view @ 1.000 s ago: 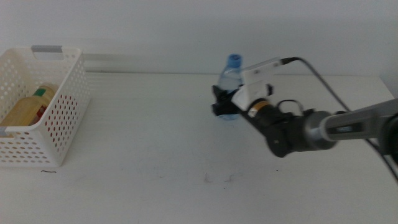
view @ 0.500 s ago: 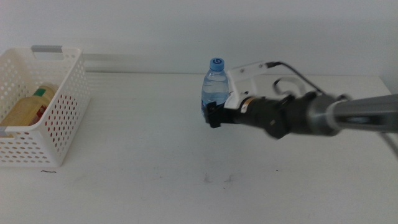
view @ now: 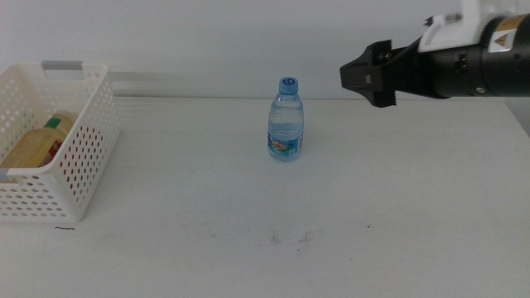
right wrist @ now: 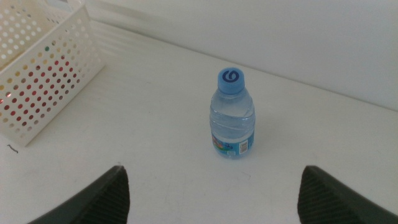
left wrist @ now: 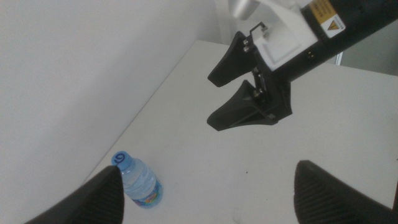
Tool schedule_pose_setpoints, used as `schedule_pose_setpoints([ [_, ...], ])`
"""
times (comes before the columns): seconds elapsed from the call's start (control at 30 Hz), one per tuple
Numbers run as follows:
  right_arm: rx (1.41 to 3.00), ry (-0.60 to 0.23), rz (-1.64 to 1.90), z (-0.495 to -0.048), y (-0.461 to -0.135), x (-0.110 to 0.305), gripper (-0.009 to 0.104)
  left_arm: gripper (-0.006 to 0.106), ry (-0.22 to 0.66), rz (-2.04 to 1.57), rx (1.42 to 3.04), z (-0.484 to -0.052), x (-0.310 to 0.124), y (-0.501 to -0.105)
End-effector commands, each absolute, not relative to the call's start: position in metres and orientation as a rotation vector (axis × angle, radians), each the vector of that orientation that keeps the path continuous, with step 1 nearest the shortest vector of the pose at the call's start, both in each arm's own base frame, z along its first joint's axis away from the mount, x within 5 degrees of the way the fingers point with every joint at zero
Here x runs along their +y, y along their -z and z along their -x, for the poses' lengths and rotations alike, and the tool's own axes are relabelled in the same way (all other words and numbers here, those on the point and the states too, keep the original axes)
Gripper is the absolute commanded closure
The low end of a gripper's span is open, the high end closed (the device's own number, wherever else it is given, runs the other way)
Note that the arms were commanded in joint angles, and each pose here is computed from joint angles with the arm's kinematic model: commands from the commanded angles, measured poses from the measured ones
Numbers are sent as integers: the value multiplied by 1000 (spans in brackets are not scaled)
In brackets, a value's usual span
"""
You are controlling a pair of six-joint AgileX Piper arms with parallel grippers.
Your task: Use arms to grab the bottles and put them into the dustbin to the left of the table.
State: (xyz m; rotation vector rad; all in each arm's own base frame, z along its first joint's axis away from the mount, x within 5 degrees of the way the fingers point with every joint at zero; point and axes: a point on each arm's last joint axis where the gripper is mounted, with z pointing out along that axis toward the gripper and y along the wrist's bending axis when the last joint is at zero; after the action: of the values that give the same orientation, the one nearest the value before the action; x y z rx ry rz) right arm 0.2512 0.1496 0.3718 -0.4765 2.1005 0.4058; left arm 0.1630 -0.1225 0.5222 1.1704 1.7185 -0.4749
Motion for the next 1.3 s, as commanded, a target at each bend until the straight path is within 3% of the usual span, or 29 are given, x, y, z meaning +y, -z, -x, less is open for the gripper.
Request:
schedule_pose_setpoints([
  [0.0, 2112, -382, 496, -247, -371, 147, 10, 7, 479, -1159, 1702, -161, -122, -525],
  [0.6, 2115, -395, 489, -247, -371, 147, 10, 7, 434, -1066, 1706, -172, -123, -523],
  [0.7, 2115, -395, 489, -247, -371, 147, 10, 7, 444, -863, 1809, -184, -135, -493],
  [0.8, 2123, -429, 470, -246, -371, 149, 10, 7, 397, -733, 1770, -189, -152, -437],
  [0.9, 2123, -429, 470, -246, -371, 149, 10, 7, 500, -622, 1646, -192, -164, -376],
  [0.97, 2120, -429, 469, -246, -371, 149, 10, 7, 596, -556, 1652, -193, -167, -325],
  [1.03, 2120, -429, 469, -246, -371, 149, 10, 7, 637, -519, 1689, -195, -166, -285],
  [1.13, 2120, -429, 469, -246, -371, 149, 10, 7, 619, -508, 1780, -202, -164, -238],
  [1.27, 2120, -429, 469, -246, -371, 149, 10, 7, 589, -495, 1812, -219, -165, -209],
])
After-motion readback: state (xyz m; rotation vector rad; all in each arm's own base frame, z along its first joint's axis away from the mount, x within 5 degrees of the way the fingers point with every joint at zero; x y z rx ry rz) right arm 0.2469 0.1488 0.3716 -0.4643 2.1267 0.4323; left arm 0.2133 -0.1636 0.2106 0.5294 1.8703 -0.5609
